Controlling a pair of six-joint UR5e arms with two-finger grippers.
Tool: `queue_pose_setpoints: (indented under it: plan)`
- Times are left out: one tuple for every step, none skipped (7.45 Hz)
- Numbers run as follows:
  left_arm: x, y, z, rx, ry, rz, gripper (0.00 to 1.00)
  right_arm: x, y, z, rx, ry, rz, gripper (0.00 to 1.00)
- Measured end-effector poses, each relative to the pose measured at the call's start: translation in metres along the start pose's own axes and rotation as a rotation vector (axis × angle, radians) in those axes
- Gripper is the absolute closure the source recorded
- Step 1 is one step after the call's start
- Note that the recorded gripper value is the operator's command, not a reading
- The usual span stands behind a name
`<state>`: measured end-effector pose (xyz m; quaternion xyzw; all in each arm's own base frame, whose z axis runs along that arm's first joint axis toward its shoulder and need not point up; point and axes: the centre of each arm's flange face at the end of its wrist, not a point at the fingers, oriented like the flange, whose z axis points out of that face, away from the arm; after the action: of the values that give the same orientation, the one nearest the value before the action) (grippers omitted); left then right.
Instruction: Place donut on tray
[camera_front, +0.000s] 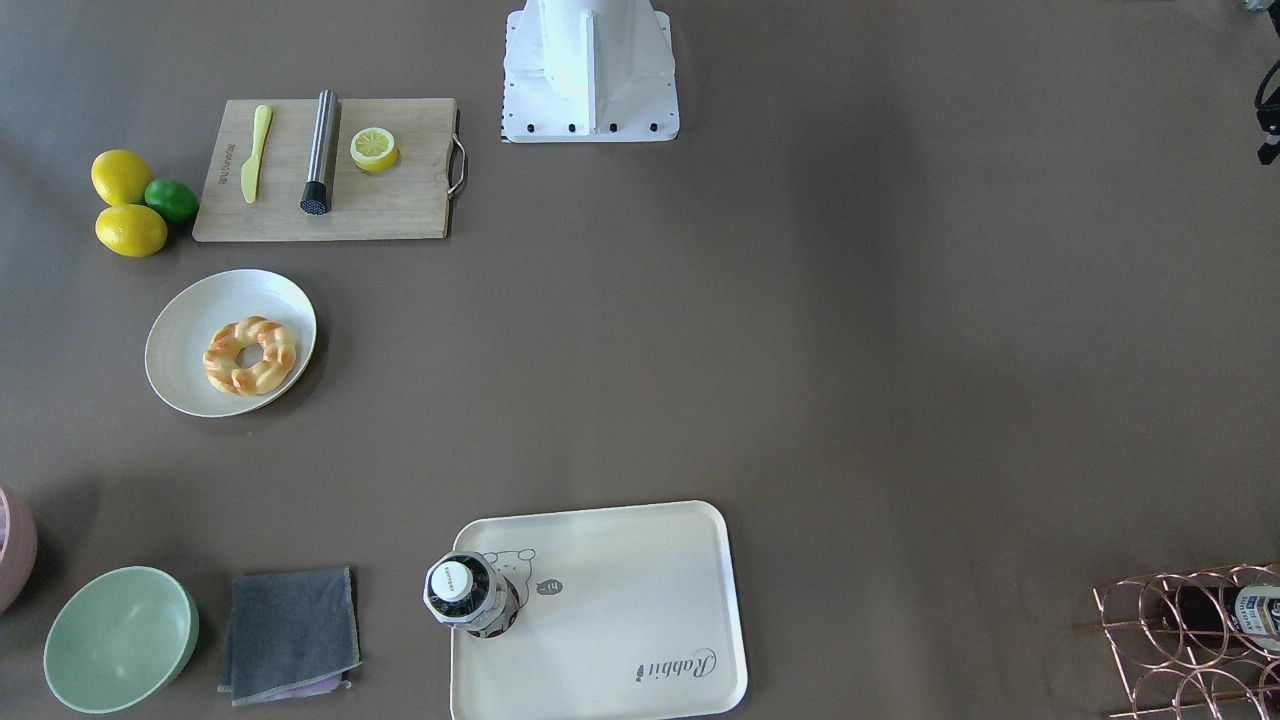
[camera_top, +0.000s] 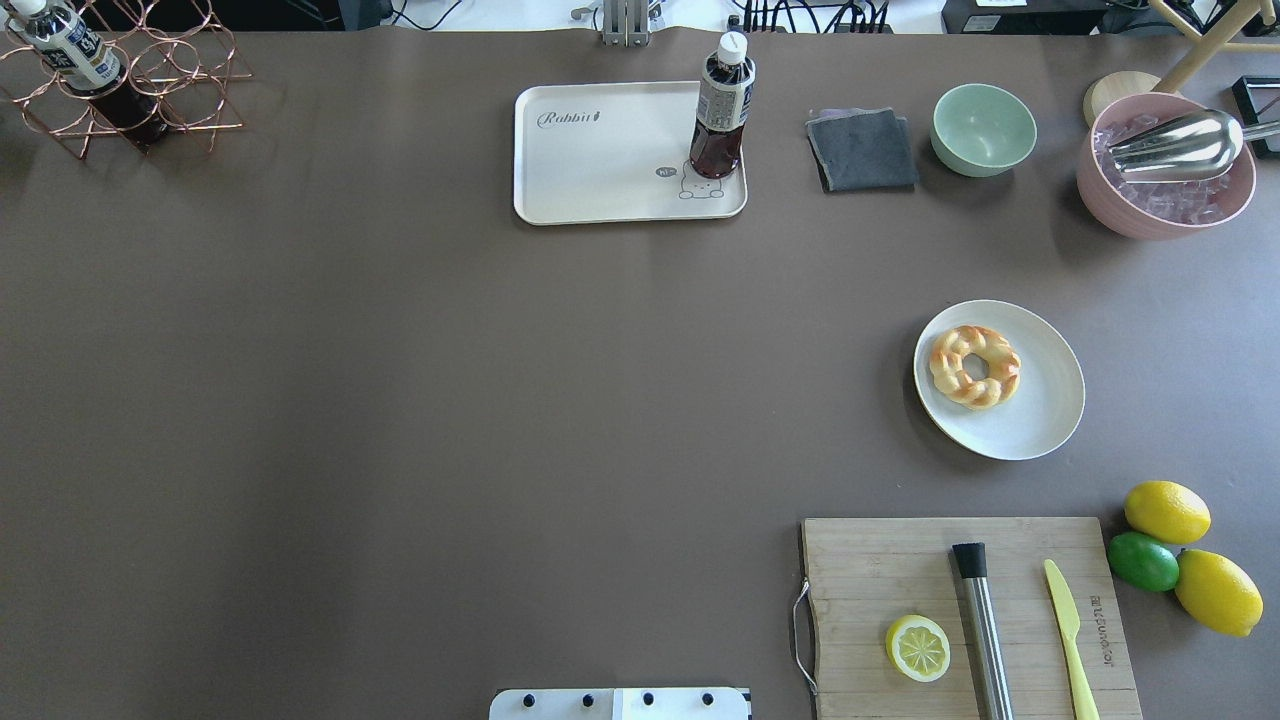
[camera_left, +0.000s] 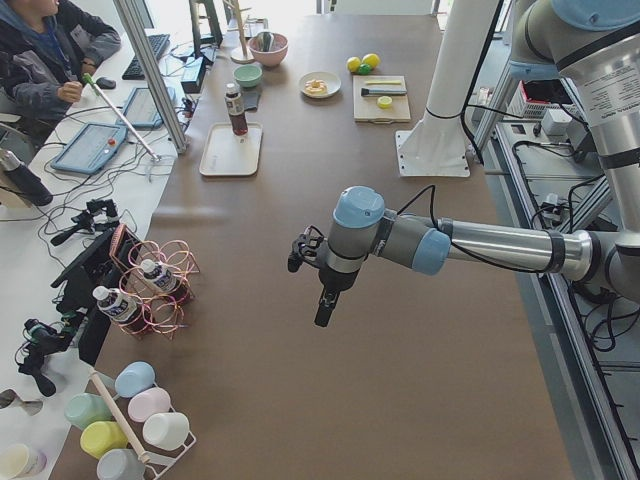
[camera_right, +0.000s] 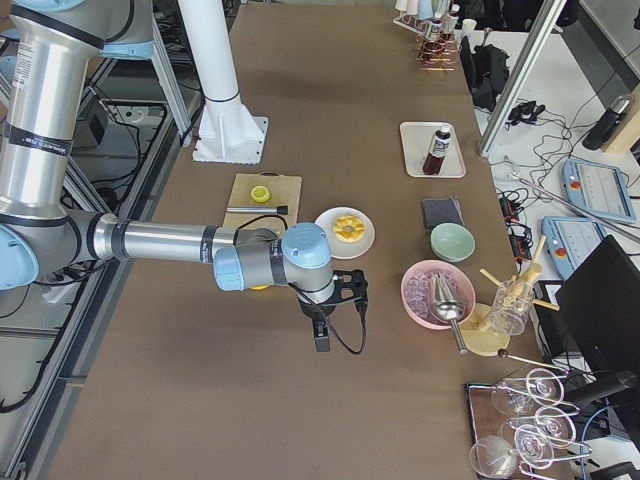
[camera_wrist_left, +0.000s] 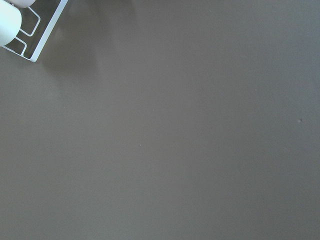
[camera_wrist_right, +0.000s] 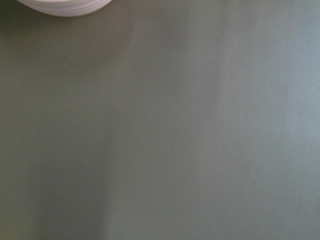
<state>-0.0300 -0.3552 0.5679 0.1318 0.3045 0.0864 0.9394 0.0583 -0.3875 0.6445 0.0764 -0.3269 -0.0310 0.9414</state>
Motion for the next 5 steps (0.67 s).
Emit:
queue_pose_setpoints:
  plan:
    - [-0.0002,-0.0006,-0.0003,0.003,-0.005,0.002,0.02,-0.0003,0.0001,-0.0001,0.000,0.000,-0.001,0.00]
    - [-0.0021,-0.0014,-0.0007,0.013,-0.025,0.006,0.02,-0.0014,-0.0003,-0.0011,0.003,-0.002,-0.003,0.00]
    - [-0.0032,-0.0022,-0.0013,0.022,-0.037,0.011,0.02,-0.0026,-0.0010,-0.0021,0.005,-0.003,-0.005,0.00]
    - [-0.0034,-0.0025,-0.0020,0.027,-0.042,0.013,0.02,-0.0044,-0.0027,-0.0026,0.006,-0.007,-0.008,0.00]
    - [-0.0028,-0.0028,-0.0031,0.030,-0.043,0.015,0.02,-0.0061,-0.0037,-0.0028,0.006,-0.016,-0.010,0.00]
